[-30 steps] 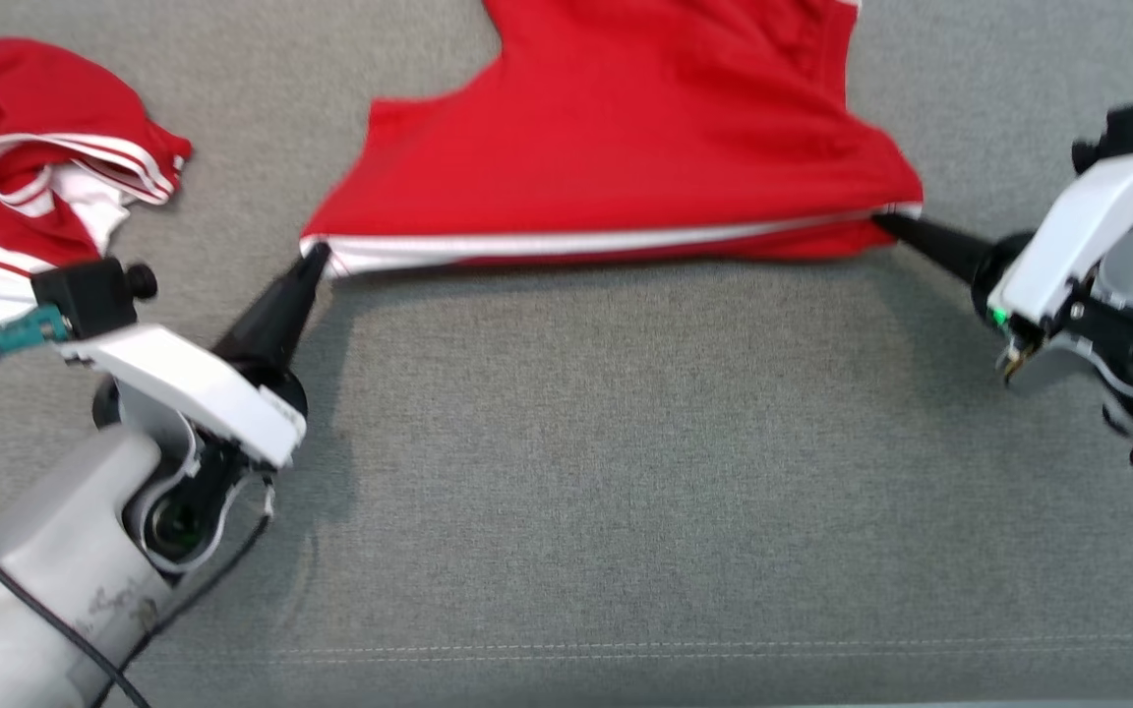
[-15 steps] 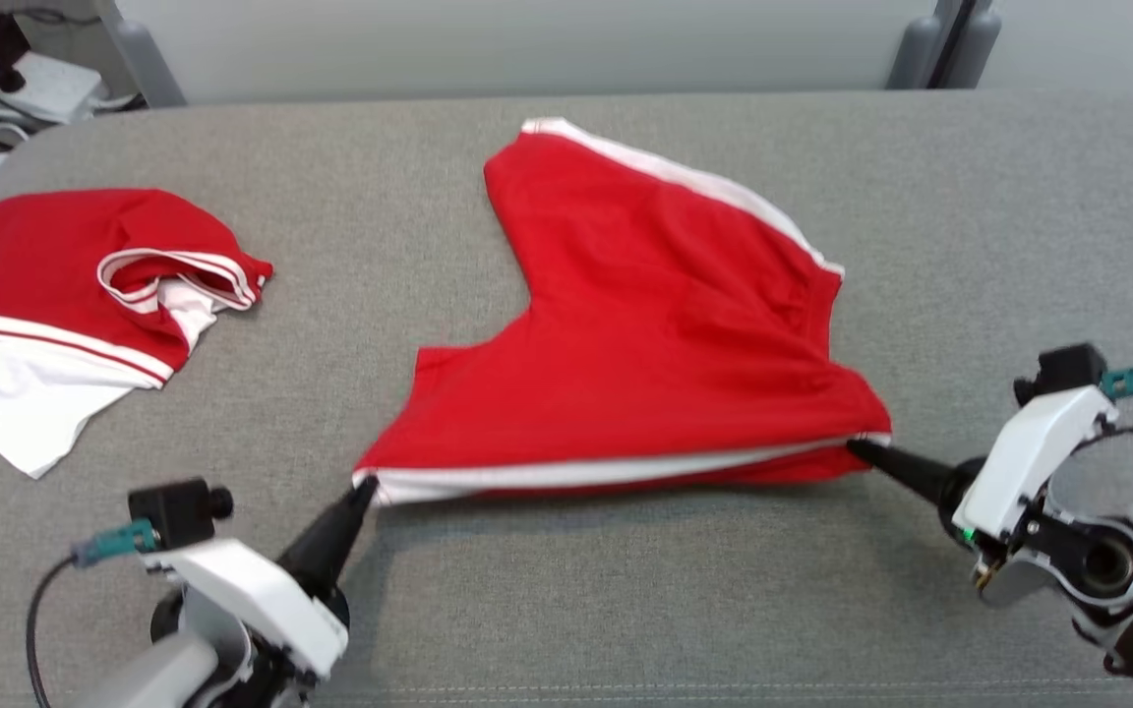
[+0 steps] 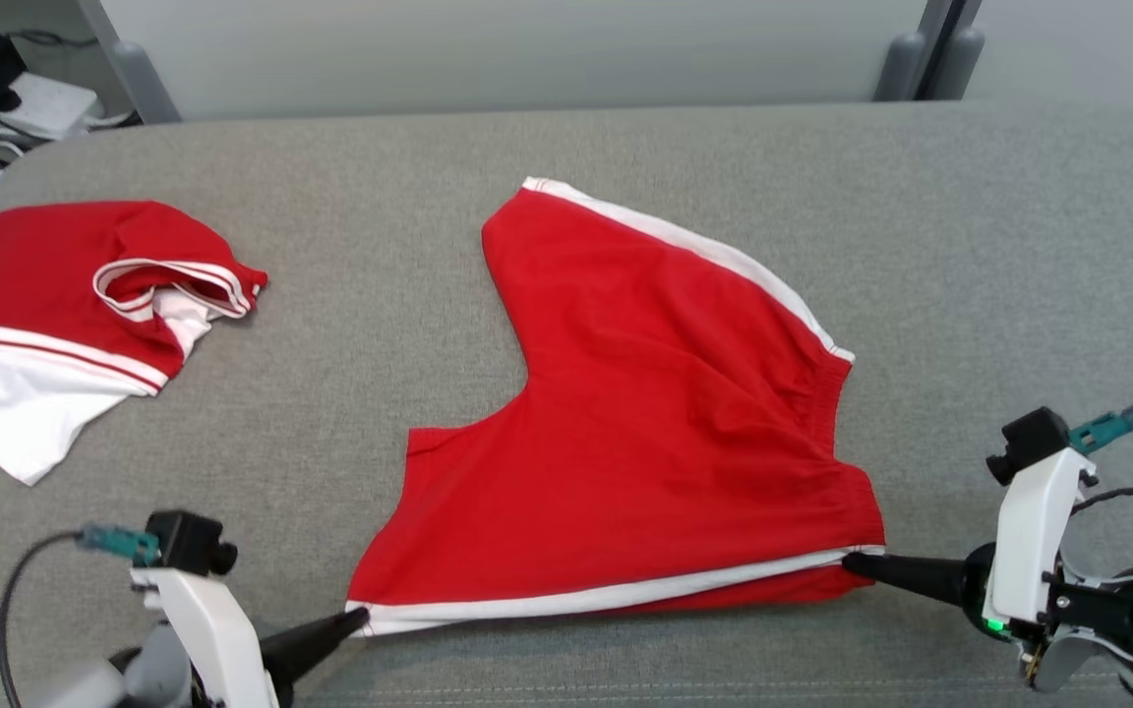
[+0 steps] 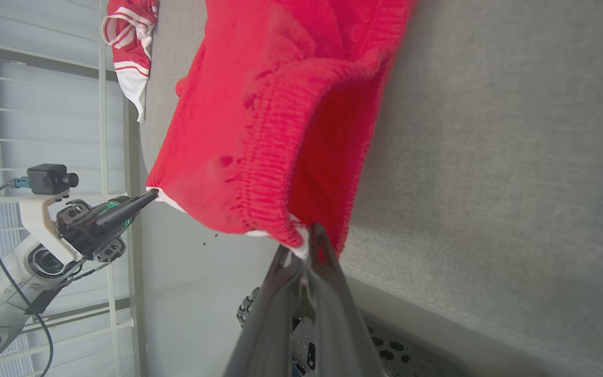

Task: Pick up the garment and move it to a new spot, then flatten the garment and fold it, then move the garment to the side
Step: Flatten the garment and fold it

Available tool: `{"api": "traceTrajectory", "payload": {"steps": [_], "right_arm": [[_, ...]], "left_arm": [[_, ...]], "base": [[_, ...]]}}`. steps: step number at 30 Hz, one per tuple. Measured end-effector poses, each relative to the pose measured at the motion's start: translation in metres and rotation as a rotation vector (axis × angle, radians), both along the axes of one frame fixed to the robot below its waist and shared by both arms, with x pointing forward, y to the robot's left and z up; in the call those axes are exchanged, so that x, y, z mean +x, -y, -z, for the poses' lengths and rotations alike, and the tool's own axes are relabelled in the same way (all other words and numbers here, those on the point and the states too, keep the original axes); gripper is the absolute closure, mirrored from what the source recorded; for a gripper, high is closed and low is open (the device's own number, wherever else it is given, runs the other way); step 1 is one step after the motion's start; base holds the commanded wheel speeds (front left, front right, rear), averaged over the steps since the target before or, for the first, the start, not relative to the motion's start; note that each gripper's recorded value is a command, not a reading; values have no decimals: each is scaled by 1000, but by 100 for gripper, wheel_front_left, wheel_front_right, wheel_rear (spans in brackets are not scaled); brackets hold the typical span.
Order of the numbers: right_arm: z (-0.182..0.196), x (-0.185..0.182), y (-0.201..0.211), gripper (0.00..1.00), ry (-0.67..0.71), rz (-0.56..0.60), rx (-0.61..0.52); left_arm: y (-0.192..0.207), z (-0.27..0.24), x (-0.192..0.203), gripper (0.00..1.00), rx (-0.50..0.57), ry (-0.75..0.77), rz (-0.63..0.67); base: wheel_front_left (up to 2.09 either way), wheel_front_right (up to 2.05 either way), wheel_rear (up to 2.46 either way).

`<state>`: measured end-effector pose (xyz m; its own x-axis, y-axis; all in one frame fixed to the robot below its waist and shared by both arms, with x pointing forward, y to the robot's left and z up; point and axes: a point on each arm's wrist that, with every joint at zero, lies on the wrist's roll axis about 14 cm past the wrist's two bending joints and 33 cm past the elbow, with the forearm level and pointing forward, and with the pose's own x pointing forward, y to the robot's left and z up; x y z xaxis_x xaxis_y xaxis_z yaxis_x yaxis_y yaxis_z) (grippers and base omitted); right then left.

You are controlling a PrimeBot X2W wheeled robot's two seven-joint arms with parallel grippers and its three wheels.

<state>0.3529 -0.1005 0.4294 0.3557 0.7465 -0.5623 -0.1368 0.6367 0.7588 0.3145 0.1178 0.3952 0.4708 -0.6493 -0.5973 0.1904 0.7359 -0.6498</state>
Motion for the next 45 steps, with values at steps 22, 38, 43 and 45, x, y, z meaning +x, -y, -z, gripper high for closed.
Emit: {"api": "traceTrajectory", "payload": {"steps": [22,38,43,45], "right_arm": [[-173,320,-3,100,768,356,-13],[7,221,17,100,163,263,-34],[12,177,10,100,120,230,-6],[11,160,5,100,110,221,13]], "left_arm": [[-24,-224,345,100,-35,1022,-340],[9,-43,230,100,-94,508,-256],[-8,-34,189,100,-71,457,-292],[-14,-35,176,100,-66,450,-312]], "base": [[0,0,0],[0,0,0],[0,0,0],[0,0,0]]}}
